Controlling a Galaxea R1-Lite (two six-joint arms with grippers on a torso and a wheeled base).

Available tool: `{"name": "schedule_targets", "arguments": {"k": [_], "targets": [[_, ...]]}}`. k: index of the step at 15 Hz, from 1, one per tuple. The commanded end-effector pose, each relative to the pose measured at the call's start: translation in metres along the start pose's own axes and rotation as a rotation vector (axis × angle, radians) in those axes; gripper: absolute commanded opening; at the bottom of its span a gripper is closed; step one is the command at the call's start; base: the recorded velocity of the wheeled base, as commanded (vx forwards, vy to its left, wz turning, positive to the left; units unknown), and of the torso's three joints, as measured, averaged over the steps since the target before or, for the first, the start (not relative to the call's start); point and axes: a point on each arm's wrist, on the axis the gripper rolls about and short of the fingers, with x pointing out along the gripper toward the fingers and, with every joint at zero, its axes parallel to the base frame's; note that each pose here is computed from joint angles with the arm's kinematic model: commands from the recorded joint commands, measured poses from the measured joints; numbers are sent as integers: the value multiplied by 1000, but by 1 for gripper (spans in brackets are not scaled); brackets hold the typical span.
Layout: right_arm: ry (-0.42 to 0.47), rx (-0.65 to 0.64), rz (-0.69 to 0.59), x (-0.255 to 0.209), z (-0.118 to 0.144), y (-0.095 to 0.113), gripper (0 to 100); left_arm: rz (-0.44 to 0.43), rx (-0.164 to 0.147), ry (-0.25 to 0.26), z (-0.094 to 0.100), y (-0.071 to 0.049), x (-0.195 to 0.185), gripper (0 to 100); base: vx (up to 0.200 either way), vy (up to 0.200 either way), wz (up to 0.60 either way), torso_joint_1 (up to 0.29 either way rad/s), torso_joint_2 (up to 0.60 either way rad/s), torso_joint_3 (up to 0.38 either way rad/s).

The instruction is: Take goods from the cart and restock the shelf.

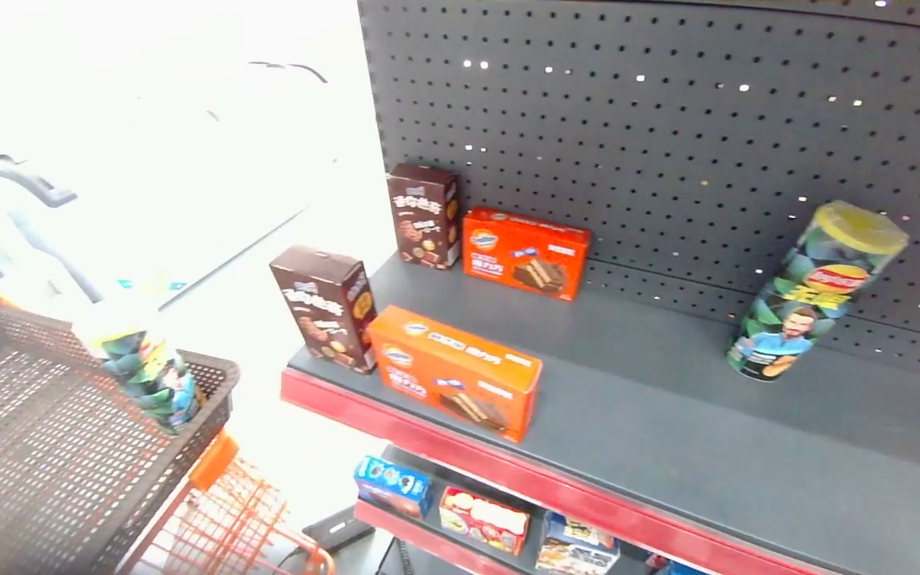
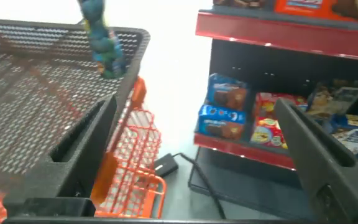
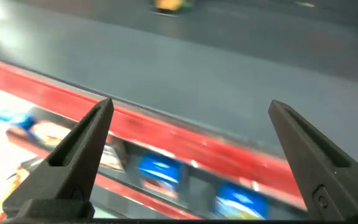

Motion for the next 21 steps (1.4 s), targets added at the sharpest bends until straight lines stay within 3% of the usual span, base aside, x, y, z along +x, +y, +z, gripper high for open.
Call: {"name": "schedule_targets", "arguments": {"k": [1, 12, 13, 14, 15, 17, 18, 19, 20, 21], "targets": [[-1, 0, 2, 0, 0, 0, 100, -1, 0, 0, 0, 0, 0, 100, 0, 0, 600, 2, 7, 7], [-1, -2, 0, 0, 0, 0, 100, -2, 5, 1, 0, 0, 0, 100, 0, 0, 0, 0, 0, 0], [-1, -2, 0, 0, 0, 0, 100, -2, 16, -12, 4, 0, -1, 100, 0, 0, 0, 0, 0, 0], [-1, -2, 0, 0, 0, 0, 100, 2, 54, -49, 17, 0, -5, 100, 0, 0, 0, 0, 0, 0], [-1, -2, 0, 0, 0, 0, 100, 7, 108, -55, 43, 1, -8, 100, 0, 0, 0, 0, 0, 0], [-1, -2, 0, 0, 0, 0, 100, 18, 116, 18, 73, 2, -3, 100, 0, 0, 0, 0, 0, 0], [-1, -2, 0, 0, 0, 0, 100, 46, 99, 125, 85, 4, 13, 100, 0, 0, 0, 0, 0, 0], [-1, -2, 0, 0, 0, 0, 100, 43, 54, 173, 93, 6, 26, 100, 0, 0, 0, 0, 0, 0], [-1, -2, 0, 0, 0, 0, 100, 30, 22, 195, 103, 6, 43, 100, 0, 0, 0, 0, 0, 0], [-1, -2, 0, 0, 0, 0, 100, 6, 27, 207, 110, 6, 64, 100, 0, 0, 0, 0, 0, 0]]}}
